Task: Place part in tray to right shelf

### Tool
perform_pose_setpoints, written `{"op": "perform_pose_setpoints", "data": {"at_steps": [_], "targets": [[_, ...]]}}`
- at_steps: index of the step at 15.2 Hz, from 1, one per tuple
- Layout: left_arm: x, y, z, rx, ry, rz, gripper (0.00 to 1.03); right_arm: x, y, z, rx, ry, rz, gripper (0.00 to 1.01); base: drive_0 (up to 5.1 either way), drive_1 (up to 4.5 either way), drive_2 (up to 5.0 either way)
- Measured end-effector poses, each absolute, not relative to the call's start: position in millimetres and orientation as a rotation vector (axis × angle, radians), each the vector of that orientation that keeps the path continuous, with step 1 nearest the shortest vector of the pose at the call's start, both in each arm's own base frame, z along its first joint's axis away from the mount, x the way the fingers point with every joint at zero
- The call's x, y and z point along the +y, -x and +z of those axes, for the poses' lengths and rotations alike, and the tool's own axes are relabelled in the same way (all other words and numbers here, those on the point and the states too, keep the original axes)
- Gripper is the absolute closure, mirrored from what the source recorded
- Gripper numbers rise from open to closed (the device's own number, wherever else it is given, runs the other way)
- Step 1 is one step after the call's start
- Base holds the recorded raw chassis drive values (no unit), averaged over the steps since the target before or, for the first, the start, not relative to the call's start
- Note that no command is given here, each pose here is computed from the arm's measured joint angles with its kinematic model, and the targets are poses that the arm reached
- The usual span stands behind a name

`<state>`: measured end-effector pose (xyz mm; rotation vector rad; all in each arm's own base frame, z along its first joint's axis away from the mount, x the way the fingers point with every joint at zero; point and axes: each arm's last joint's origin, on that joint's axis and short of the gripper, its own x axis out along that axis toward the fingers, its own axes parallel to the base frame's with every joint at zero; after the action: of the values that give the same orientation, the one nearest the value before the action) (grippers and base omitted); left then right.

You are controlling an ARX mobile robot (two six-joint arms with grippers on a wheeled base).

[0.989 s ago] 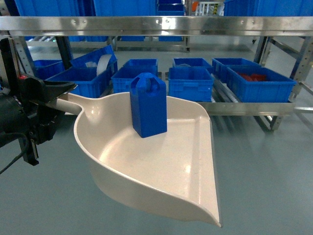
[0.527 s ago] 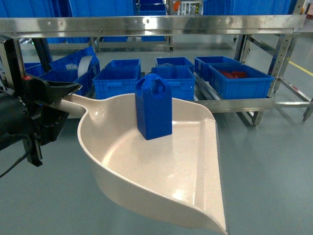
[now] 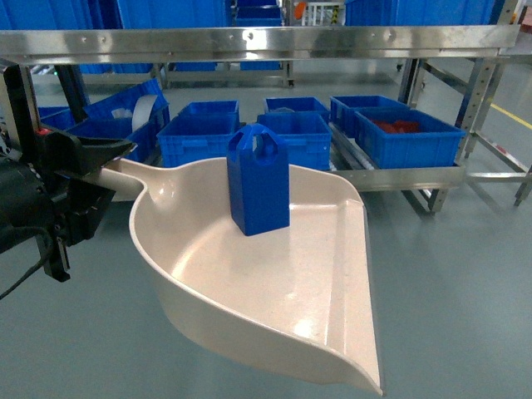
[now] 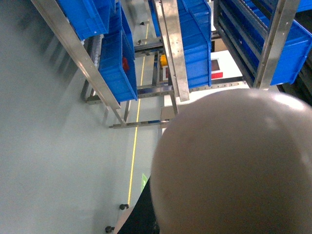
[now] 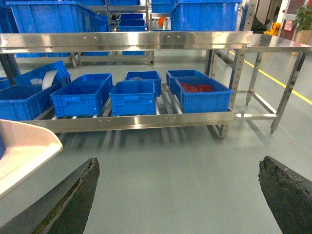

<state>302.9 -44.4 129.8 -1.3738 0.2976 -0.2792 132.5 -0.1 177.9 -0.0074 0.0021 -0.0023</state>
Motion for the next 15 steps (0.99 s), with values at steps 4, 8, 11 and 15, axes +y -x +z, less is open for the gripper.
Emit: {"op": "perform_pose_setpoints", "data": {"at_steps": [4, 8, 11, 15], "targets": [[-44.4, -302.9, 130.2, 0.294, 1.374, -0.282, 0.88, -0.1, -132.5, 178.1, -0.001, 0.007, -0.002, 0.03, 0.0, 0.00, 0.0], [-44.4, -302.9, 129.8, 0.298, 1.374, -0.279, 0.88, -0.1, -132.5, 178.0, 0.001, 0.007, -0.002, 0.03, 0.0, 0.00, 0.0], [-44.3, -302.9, 129.8, 0.298, 1.374, -0.279, 0.88, 0.0, -132.5, 178.0, 0.001, 0.007, -0.001, 0.03, 0.0, 0.00, 0.0], [-44.3, -302.9, 129.7, 0.298, 1.374, -0.278, 0.88, -0.1, -132.5, 177.9, 0.002, 0.007, -0.001, 0.03, 0.0, 0.00, 0.0]]}}
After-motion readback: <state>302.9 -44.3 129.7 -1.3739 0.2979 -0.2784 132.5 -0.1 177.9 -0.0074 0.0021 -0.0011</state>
